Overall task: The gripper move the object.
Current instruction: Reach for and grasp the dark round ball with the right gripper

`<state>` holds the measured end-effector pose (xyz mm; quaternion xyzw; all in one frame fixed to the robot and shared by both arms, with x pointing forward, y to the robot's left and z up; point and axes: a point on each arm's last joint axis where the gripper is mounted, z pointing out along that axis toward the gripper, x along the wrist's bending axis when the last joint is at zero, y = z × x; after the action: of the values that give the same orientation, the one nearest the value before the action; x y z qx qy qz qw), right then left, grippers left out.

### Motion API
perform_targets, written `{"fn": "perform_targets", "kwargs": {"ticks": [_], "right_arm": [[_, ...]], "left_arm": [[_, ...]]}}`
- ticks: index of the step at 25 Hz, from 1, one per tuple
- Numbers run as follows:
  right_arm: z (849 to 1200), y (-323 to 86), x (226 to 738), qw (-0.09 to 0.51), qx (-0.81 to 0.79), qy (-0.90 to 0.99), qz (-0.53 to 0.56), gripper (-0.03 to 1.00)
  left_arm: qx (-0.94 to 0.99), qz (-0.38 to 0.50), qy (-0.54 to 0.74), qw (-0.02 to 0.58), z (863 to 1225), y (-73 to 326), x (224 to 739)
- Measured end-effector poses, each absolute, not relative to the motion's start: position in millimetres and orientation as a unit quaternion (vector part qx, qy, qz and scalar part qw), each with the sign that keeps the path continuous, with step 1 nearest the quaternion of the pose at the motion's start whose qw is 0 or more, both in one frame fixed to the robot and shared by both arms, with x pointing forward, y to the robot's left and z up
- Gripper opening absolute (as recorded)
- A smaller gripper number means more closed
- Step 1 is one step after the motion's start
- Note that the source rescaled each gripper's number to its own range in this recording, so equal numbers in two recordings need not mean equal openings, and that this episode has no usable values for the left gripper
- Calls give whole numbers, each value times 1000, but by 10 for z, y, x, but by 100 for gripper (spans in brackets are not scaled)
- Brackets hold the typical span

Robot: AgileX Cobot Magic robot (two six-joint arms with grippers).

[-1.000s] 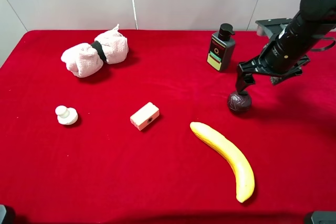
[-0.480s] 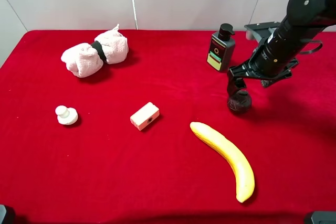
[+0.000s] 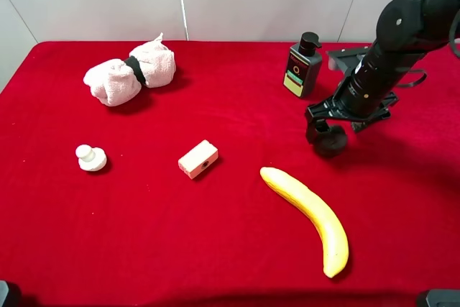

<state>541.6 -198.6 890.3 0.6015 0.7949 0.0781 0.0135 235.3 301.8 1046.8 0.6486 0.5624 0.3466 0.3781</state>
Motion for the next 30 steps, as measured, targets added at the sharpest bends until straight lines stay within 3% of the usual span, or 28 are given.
{"fn": "perform_targets", "kwargs": {"ticks": [24, 25, 26, 27, 28, 29, 30], "right_arm": [[8806, -1988, 5399, -1, 604, 795, 61, 97], [8806, -1988, 5396, -2, 604, 795, 60, 85], [8805, -1989, 5393, -3, 604, 795, 59, 64], [8805, -1989, 5392, -4, 604, 795, 58, 41], [8805, -1989, 5390, -5, 604, 795, 58, 9], [8805, -1989, 5388, -6, 605, 794, 57, 0], [8805, -1988, 5387, -7, 605, 794, 57, 1]], "left_arm": [[649, 347, 562, 378, 10468, 3018, 2353], [649, 347, 562, 378, 10468, 3018, 2353], [649, 347, 562, 378, 10468, 3018, 2353], [649, 347, 562, 378, 10468, 3018, 2353], [649, 347, 562, 378, 10468, 3018, 2353], [649, 347, 562, 378, 10468, 3018, 2353], [649, 347, 562, 378, 10468, 3018, 2353]]}}
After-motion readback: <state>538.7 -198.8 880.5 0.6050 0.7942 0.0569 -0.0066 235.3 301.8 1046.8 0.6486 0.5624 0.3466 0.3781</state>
